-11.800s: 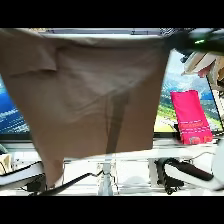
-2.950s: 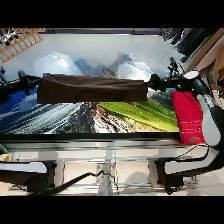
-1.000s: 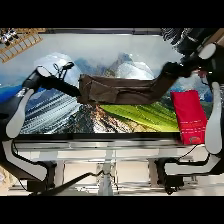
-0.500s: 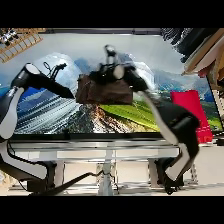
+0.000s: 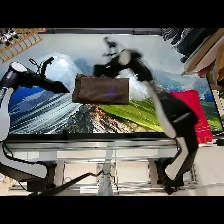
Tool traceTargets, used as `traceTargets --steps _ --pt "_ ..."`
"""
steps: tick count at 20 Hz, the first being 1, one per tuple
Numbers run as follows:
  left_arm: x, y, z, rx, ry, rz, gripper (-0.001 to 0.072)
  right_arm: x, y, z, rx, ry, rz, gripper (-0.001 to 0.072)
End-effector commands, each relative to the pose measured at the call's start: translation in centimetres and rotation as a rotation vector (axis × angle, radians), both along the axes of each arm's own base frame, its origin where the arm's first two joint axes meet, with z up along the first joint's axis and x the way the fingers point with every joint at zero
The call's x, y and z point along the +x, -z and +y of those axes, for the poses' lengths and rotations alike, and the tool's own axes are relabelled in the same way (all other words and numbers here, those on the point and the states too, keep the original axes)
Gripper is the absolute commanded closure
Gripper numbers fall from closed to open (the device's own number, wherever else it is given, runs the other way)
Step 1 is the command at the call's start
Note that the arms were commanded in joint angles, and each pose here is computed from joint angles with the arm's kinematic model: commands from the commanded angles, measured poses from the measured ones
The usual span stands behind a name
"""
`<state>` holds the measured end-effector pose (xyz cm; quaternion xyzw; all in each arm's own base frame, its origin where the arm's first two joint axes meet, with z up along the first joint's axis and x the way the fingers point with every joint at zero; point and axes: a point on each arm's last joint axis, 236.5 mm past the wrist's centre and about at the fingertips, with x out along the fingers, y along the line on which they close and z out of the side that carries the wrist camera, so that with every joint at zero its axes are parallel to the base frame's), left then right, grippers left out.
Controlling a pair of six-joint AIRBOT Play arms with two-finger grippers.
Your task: Fold the clothes and pants, and hang the long-sleeved shirts on hangers.
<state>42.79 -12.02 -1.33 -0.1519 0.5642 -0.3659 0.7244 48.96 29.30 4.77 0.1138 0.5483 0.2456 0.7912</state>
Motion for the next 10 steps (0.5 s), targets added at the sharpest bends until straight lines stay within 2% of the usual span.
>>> traceTargets --steps 1,3,5,6,8,10 --pt "3.0 -1.0 -2.4 -0.036 -0.068 -0.104 0.0698 -2.2 -1.2 -13.2 -0.113 0.113 0.121 0.0112" --pt "3.6 -0.3 -4.1 -0.013 -0.060 -0.132 0.0698 -4.5 1.0 -17.1 -0.070 0.161 0.215 0.0109" --pt "4.9 1.1 -4.6 0.060 -0.070 -0.188 0.0698 -6.9 4.2 -17.5 0.063 0.157 0.316 0.0105" --pt "5.5 1.7 -4.5 0.097 -0.088 -0.202 0.0698 -7.2 5.8 -17.0 0.144 0.163 0.325 0.0068" --pt "6.6 2.5 -3.9 0.160 -0.130 -0.221 0.0698 -6.4 8.3 -16.1 0.251 0.180 0.287 0.0069" --pt "7.4 2.6 -3.4 0.178 -0.146 -0.247 0.0699 -5.8 10.5 -15.3 0.295 0.152 0.295 0.0069"
